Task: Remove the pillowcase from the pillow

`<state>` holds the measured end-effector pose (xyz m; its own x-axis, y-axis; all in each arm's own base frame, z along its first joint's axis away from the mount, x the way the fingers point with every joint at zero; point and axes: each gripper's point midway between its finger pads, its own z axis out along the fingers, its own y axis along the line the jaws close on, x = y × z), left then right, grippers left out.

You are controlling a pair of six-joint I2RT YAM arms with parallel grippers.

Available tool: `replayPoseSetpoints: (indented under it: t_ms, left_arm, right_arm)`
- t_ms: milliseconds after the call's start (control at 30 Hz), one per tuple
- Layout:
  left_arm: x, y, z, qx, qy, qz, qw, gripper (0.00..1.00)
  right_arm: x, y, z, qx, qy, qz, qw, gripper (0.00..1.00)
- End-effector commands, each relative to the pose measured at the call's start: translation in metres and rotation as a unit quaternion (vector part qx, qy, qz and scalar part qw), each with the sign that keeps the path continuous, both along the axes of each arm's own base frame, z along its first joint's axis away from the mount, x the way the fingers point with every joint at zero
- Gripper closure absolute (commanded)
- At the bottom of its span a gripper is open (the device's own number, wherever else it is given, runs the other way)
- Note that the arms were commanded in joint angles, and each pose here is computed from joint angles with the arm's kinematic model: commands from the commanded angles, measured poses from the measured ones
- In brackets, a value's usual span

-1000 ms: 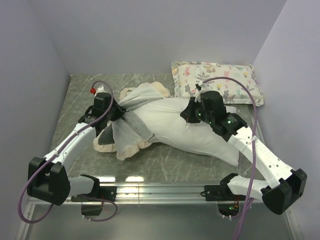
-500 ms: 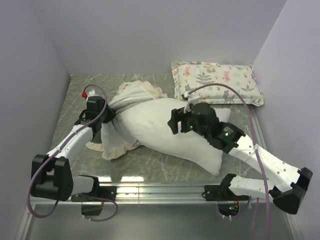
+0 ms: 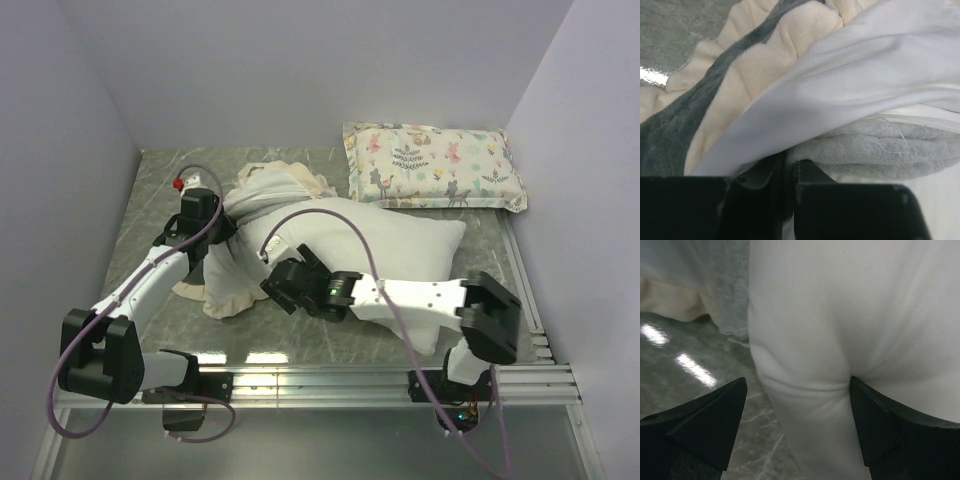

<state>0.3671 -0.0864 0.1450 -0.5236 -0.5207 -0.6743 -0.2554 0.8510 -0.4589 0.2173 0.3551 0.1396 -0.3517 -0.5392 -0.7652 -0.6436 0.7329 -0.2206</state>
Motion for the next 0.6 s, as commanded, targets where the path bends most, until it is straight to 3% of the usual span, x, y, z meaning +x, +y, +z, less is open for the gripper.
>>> replayPoseSetpoints:
  t_ms: [0,67,100,133,200,233,367,567]
  left_arm:
    - [-0.003,-0.005,0.027,0.017,-0.016,-0.017,1.000,0.87]
    - [-0.004,-0.007,0.036,0.025,-0.023,-0.025,0.999,0.73]
    - [-0.006,-0.010,0.046,0.025,-0.030,-0.029,0.999,0.66]
    - [-0.007,-0.012,0.052,0.025,-0.036,-0.032,0.999,0.53]
    - [-0.011,-0.021,0.072,0.024,-0.057,-0.045,0.997,0.40]
    - [-0.014,-0.025,0.078,0.024,-0.061,-0.051,0.997,0.31]
    - [-0.033,-0.054,0.105,0.016,-0.089,-0.065,0.994,0.20]
    - [-0.075,-0.096,0.104,-0.007,-0.104,-0.074,0.992,0.18]
  right_arm:
    - [0.025,0.003,-0.020,-0.036,-0.018,-0.043,0.998,0.14]
    - [0.032,-0.004,-0.032,-0.048,0.000,-0.071,0.996,0.25]
    - [0.035,-0.002,-0.028,-0.038,0.004,-0.076,0.996,0.37]
    - [0.037,-0.001,-0.023,-0.024,0.010,-0.079,0.997,0.77]
    - [0.041,0.002,-0.003,0.027,0.037,-0.074,0.996,0.89]
    - [0.043,0.002,0.006,0.046,0.044,-0.074,0.995,1.00]
    - [0.052,0.000,0.057,0.140,0.072,-0.071,0.985,1.00]
    - [0.061,-0.011,0.098,0.179,0.068,-0.079,0.978,1.00]
